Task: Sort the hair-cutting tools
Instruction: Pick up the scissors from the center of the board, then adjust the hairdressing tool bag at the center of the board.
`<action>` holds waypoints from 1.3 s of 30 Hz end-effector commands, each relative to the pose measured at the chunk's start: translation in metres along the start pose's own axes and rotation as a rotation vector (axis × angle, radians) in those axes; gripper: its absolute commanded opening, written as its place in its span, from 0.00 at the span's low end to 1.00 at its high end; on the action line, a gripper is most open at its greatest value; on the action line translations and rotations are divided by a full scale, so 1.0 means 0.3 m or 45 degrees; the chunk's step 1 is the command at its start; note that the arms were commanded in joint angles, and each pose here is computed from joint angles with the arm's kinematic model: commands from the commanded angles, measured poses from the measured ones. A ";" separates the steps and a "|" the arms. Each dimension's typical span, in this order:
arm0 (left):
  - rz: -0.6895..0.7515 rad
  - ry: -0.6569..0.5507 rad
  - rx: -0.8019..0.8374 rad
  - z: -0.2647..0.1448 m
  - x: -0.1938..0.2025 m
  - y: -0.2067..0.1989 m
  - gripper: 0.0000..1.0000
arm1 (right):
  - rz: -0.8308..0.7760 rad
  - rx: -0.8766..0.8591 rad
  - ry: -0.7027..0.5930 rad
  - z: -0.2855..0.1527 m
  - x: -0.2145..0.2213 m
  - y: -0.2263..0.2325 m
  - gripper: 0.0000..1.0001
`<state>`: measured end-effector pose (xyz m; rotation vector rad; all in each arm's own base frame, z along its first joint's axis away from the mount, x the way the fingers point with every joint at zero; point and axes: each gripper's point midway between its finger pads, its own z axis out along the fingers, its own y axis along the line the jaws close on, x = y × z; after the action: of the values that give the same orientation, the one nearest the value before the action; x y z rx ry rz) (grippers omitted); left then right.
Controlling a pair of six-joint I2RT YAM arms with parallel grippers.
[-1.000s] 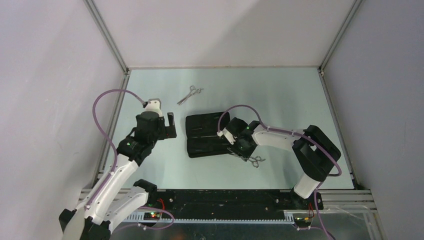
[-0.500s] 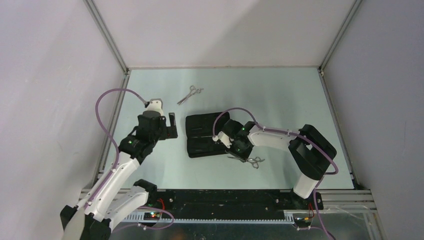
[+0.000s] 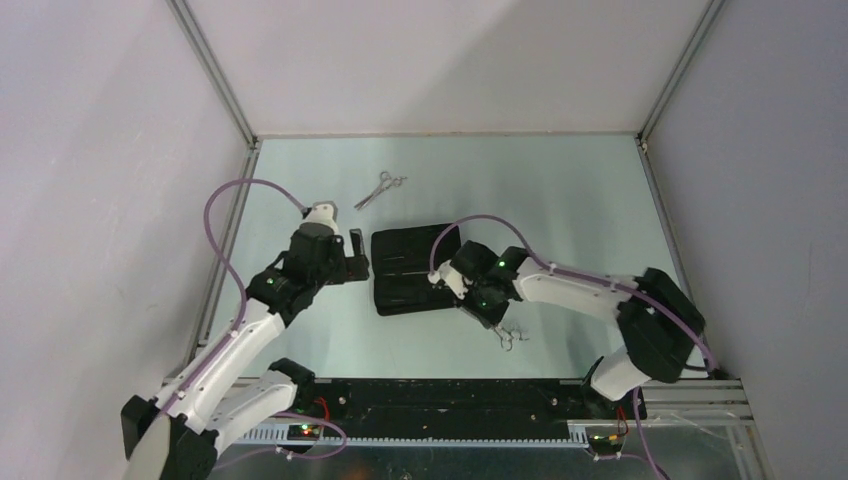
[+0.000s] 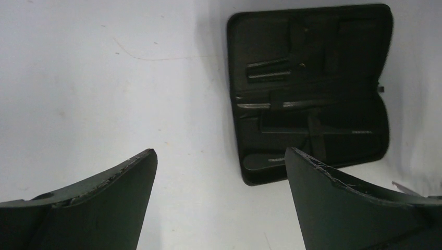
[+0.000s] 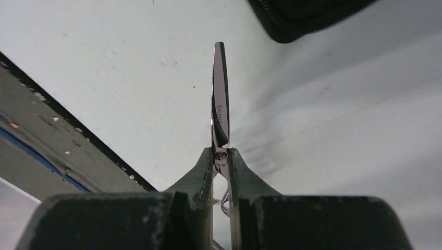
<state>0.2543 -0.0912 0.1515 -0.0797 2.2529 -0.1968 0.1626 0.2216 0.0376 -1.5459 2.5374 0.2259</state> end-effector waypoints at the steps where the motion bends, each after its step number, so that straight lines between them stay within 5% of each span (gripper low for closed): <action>1: -0.036 0.030 0.069 0.005 -0.003 -0.094 1.00 | 0.094 0.129 -0.217 -0.147 -0.063 -0.053 0.00; 9: 0.126 0.143 0.151 0.055 0.022 -0.310 0.95 | 0.513 0.386 -0.444 -0.304 -0.022 -0.268 0.00; 16: 0.562 0.334 0.240 0.129 0.130 -0.516 0.87 | 0.827 0.468 -0.614 -0.384 0.057 -0.380 0.00; 33: 1.203 0.596 0.384 0.203 0.383 -0.637 0.74 | 0.898 0.521 -0.716 -0.437 0.085 -0.410 0.00; 39: 1.329 0.649 0.438 0.227 0.423 -0.656 0.58 | 0.908 0.526 -0.716 -0.438 0.097 -0.409 0.00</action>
<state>0.2230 -0.2975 0.0425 1.2939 2.4527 -0.0083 0.2464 0.1134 0.1445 -0.3666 2.3865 0.1538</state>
